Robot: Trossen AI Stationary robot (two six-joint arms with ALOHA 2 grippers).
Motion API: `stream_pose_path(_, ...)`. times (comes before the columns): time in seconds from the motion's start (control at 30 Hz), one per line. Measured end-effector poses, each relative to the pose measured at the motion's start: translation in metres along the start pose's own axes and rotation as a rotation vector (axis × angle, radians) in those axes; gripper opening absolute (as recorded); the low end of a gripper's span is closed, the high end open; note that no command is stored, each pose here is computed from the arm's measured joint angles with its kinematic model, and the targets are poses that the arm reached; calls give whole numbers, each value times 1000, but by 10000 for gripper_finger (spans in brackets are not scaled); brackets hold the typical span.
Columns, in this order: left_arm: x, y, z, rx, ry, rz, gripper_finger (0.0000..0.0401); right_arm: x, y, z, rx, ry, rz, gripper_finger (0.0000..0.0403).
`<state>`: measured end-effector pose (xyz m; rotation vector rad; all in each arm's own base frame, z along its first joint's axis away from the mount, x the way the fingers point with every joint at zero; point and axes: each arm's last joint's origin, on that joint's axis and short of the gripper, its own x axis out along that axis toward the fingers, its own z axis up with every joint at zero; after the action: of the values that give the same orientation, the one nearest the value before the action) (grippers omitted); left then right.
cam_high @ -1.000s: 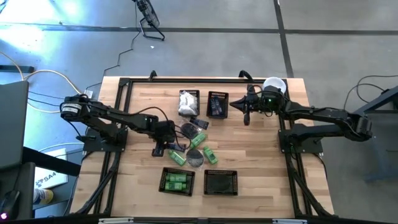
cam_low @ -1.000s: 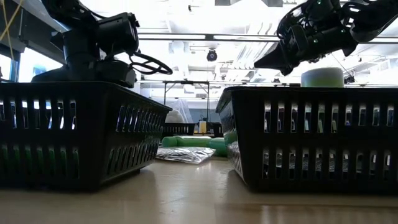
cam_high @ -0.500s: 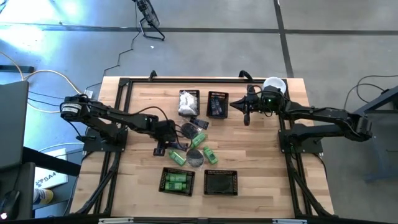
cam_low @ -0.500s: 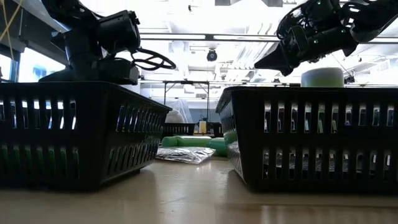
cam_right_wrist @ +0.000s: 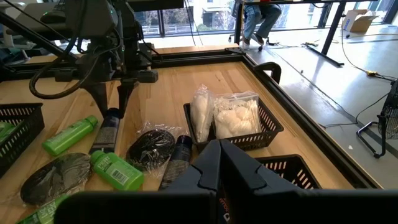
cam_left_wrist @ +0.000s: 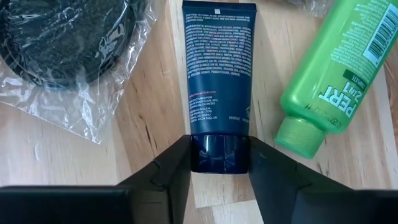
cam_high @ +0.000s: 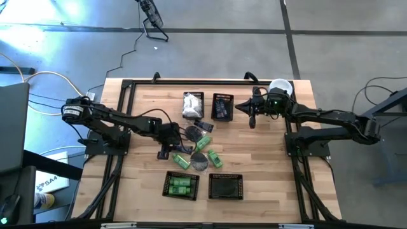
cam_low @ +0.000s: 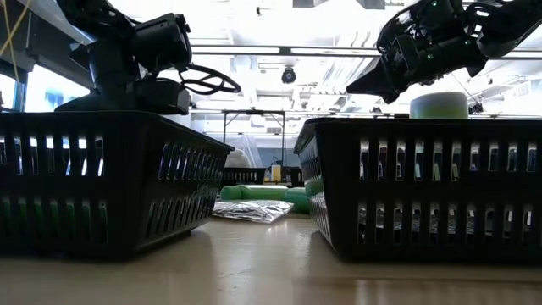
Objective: Pick & Place Travel size toiletries
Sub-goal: Put the blue shave cream into the top right black bin
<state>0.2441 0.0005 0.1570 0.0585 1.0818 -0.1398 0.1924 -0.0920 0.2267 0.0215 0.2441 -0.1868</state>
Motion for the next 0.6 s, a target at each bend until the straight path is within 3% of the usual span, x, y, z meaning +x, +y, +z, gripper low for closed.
stream_pose_path(0.37, 0, 0, 1, 16, -12, 1, 134, 0, 0, 0, 0, 0, 0, 3)
stream_pose_path(0.6, -2, 16, -2, -1, -20, -40, 134, 0, 0, 0, 1, -1, 0, 3)
